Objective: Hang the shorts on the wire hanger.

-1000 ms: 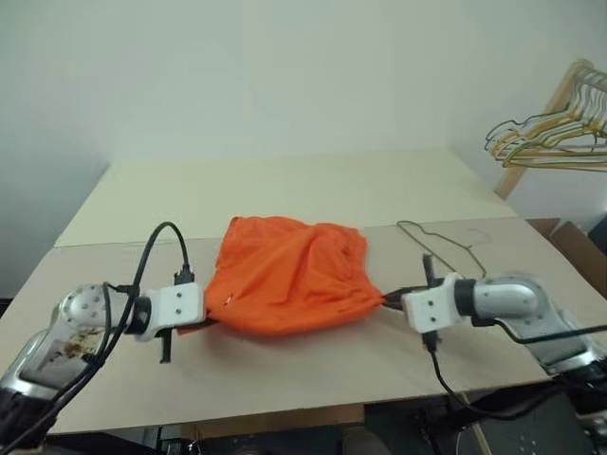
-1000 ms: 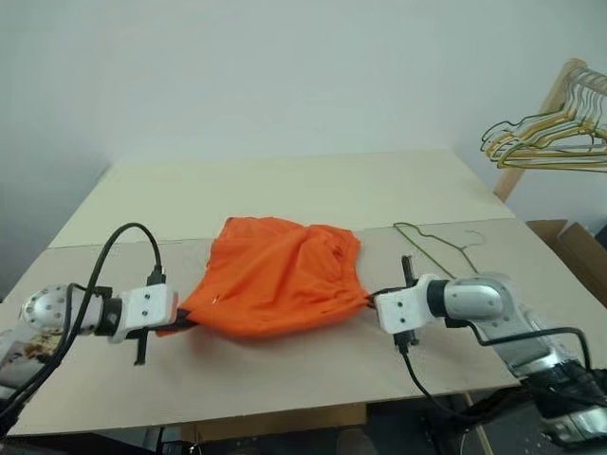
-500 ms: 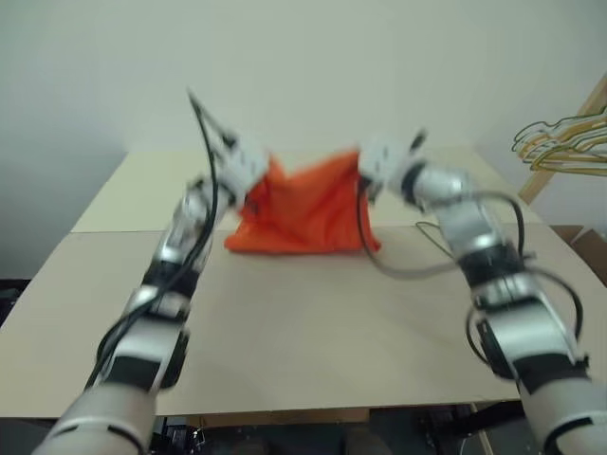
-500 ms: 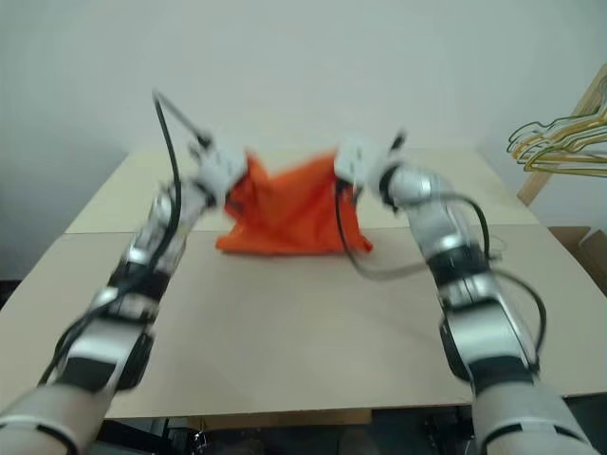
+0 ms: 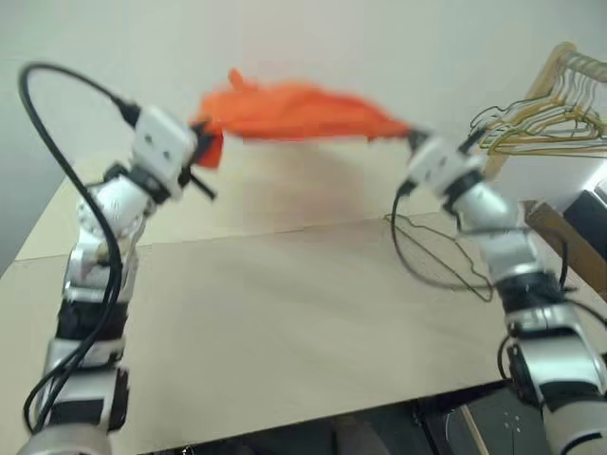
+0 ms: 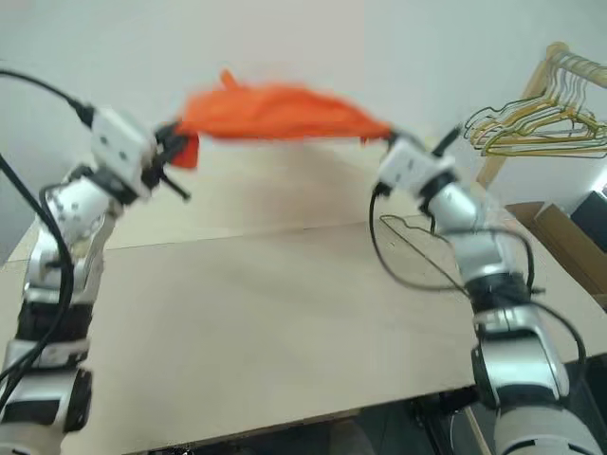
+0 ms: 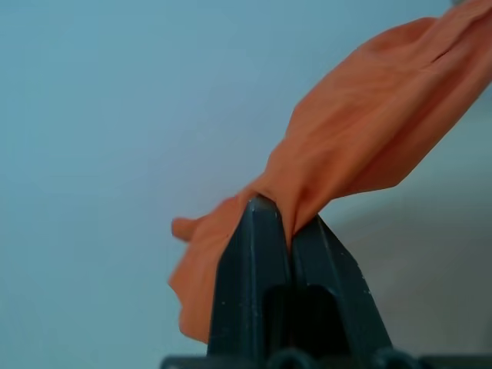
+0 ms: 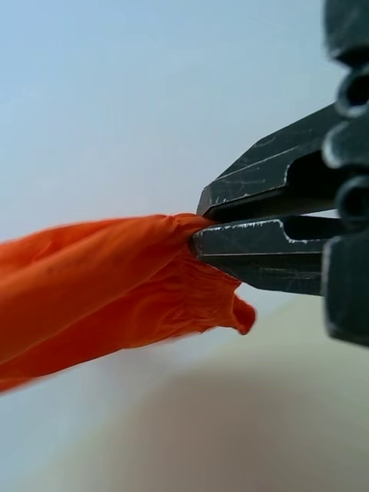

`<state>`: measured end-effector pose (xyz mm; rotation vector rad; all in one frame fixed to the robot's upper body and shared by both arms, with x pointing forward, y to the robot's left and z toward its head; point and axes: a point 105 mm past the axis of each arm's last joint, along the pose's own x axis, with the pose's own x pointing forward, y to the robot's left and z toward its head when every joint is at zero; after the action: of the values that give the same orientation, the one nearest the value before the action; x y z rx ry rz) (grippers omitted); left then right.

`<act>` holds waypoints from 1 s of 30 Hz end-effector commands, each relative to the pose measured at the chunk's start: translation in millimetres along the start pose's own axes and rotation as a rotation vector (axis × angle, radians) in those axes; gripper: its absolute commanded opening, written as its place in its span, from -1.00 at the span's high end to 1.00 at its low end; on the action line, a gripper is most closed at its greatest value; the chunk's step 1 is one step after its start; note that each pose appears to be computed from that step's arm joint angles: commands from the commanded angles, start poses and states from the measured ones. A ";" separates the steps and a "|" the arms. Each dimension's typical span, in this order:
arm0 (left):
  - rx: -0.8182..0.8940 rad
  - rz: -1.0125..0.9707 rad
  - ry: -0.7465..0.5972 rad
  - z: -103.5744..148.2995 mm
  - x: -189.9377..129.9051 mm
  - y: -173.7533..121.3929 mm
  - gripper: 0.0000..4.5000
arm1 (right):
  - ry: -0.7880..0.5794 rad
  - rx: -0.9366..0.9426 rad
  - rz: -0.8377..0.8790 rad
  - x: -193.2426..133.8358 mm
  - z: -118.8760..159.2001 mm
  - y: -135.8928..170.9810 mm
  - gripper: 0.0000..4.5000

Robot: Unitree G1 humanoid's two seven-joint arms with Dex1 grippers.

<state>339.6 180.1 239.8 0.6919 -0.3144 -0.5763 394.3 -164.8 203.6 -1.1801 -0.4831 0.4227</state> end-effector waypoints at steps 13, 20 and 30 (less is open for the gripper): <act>0.074 -0.749 0.427 -52.3 -104.5 -123.6 0.99 | -0.224 -0.215 0.739 -91.2 20.2 97.4 1.00; 0.058 -0.989 0.545 -37.8 -140.8 -149.1 0.99 | -0.298 -0.281 0.872 -105.9 27.3 90.9 1.00; 0.005 -1.024 0.557 -20.8 -147.0 -170.7 0.99 | -0.273 -0.317 1.023 -127.9 16.8 87.7 1.00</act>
<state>164.0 169.5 94.8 0.9476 0.5998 -1.3154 269.2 -181.1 98.9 -1.6016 -0.1816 1.4707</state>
